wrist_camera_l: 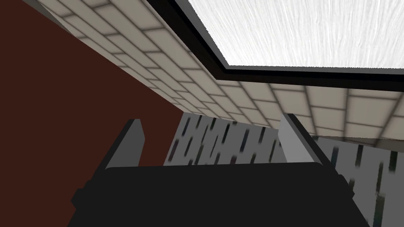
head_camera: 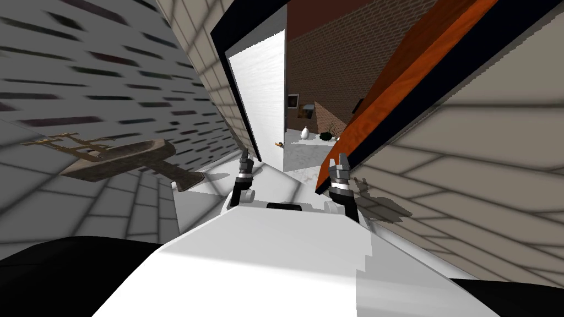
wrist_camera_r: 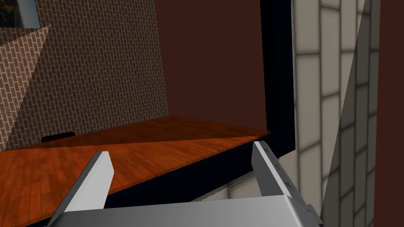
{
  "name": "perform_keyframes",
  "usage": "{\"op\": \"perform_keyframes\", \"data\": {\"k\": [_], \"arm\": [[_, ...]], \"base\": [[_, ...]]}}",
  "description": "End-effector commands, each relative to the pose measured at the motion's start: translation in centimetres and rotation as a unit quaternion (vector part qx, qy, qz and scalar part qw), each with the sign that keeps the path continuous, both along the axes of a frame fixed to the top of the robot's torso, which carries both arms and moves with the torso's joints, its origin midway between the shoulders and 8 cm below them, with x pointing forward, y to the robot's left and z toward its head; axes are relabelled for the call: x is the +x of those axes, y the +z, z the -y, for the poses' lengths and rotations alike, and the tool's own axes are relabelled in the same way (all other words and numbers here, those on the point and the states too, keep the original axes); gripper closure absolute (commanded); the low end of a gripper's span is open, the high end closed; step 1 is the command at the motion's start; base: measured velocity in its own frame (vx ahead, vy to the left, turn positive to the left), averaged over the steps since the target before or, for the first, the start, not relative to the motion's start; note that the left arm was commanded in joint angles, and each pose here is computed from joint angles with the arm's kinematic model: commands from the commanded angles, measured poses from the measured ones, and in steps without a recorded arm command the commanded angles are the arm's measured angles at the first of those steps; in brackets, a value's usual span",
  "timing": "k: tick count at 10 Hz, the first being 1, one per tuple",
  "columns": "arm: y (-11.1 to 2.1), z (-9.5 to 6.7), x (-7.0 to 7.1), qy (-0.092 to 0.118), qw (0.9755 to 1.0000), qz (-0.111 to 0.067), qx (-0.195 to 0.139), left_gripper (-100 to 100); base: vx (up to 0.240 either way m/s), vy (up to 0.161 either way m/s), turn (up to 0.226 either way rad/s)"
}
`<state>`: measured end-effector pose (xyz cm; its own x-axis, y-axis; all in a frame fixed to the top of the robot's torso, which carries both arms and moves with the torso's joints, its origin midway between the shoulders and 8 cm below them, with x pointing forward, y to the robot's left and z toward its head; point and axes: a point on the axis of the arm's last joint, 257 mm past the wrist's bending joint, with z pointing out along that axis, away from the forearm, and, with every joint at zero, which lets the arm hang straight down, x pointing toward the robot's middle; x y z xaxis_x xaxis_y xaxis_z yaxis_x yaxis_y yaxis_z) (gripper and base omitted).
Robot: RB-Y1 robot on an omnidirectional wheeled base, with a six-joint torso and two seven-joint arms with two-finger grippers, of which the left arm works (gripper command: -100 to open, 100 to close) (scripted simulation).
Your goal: Push the door open
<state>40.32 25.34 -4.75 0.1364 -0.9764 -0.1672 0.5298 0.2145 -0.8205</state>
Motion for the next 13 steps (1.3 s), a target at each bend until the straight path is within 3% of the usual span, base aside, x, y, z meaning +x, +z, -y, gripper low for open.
{"op": "perform_keyframes", "data": {"k": [1, 3, 11, 13], "arm": [[-1.3, 0.4, 0.8, -0.009, 0.9999, -0.009, -0.003, -100], [-2.1, 0.7, 1.2, -0.014, 0.9998, -0.015, -0.004, -100], [-8.6, 3.5, 4.2, -0.058, 0.9961, -0.064, -0.016, -100], [-9.5, 3.9, 4.6, -0.064, 0.9953, -0.071, -0.017, -100]], "base": [[0.083, 0.048, -0.025], [0.081, 0.045, -0.013], [0.089, 0.043, -0.022], [0.087, 0.038, -0.017]]}}
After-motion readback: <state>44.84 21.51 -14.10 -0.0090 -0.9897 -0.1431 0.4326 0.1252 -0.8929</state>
